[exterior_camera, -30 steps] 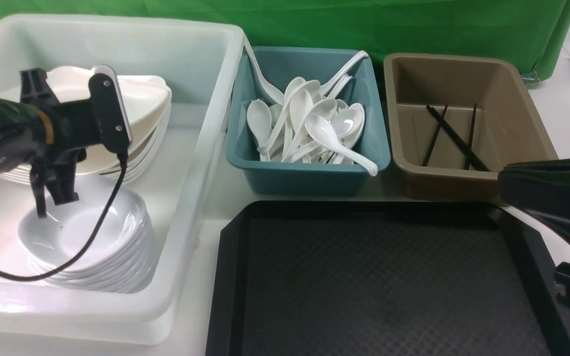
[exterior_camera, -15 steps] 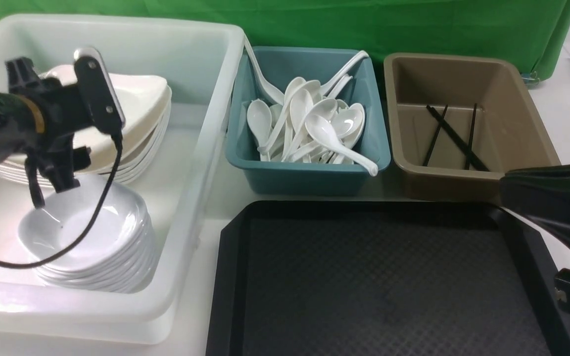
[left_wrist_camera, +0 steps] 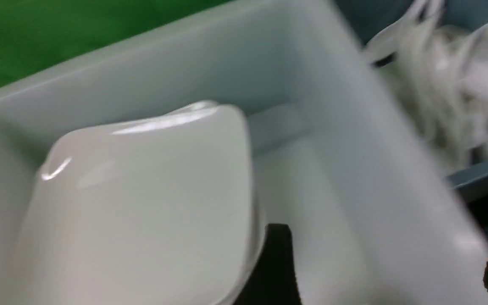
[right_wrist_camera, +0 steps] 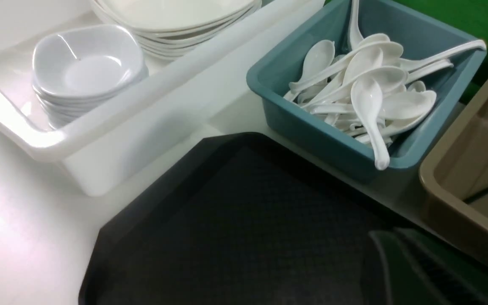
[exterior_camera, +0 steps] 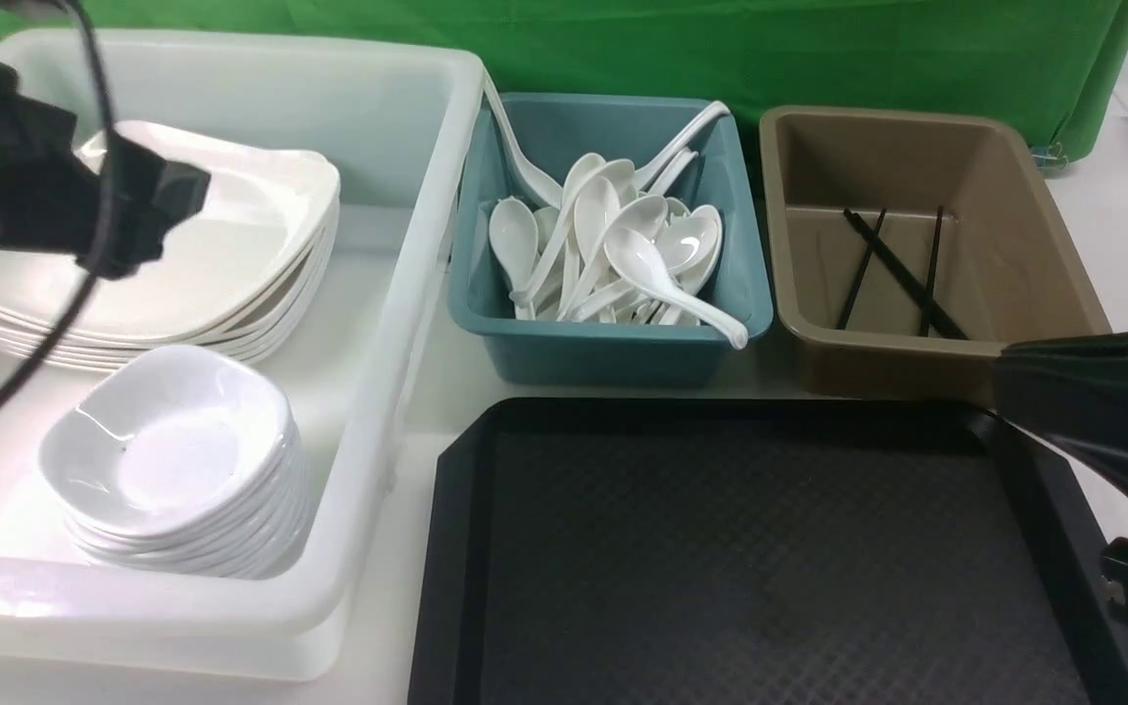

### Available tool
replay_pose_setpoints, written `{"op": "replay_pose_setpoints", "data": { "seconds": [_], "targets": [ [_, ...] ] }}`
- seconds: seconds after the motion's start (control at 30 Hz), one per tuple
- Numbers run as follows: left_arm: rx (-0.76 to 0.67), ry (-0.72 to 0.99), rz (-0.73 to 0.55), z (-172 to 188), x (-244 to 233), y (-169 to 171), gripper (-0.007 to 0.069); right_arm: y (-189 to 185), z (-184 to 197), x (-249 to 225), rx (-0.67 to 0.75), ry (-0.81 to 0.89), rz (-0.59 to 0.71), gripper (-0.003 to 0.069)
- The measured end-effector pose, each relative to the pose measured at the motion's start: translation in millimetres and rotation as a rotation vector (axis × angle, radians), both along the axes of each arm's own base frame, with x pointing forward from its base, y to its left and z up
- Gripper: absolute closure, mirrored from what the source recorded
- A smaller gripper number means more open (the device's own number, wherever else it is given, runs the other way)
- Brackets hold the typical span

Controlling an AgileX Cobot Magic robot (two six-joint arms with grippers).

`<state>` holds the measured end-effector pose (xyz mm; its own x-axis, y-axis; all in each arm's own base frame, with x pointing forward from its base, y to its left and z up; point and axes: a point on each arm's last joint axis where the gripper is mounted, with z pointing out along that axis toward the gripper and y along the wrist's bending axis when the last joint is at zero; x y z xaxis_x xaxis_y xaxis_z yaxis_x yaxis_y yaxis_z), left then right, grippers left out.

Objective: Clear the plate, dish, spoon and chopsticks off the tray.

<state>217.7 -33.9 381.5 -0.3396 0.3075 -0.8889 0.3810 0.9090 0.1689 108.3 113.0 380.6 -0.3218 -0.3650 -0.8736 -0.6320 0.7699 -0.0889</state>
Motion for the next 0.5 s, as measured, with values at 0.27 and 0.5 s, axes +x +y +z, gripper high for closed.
{"op": "replay_pose_setpoints", "data": {
  "seconds": [0.27,0.5],
  "targets": [
    [-0.227,-0.243,-0.186,22,-109,-14,0.0291,-8,-6,-2,-0.038,0.077,-0.067,0.0623],
    [-0.312,-0.344,-0.145,-16,-151,-9,0.0494,-8,-7,-2,0.009,0.120,-0.111,0.0585]
  ]
}}
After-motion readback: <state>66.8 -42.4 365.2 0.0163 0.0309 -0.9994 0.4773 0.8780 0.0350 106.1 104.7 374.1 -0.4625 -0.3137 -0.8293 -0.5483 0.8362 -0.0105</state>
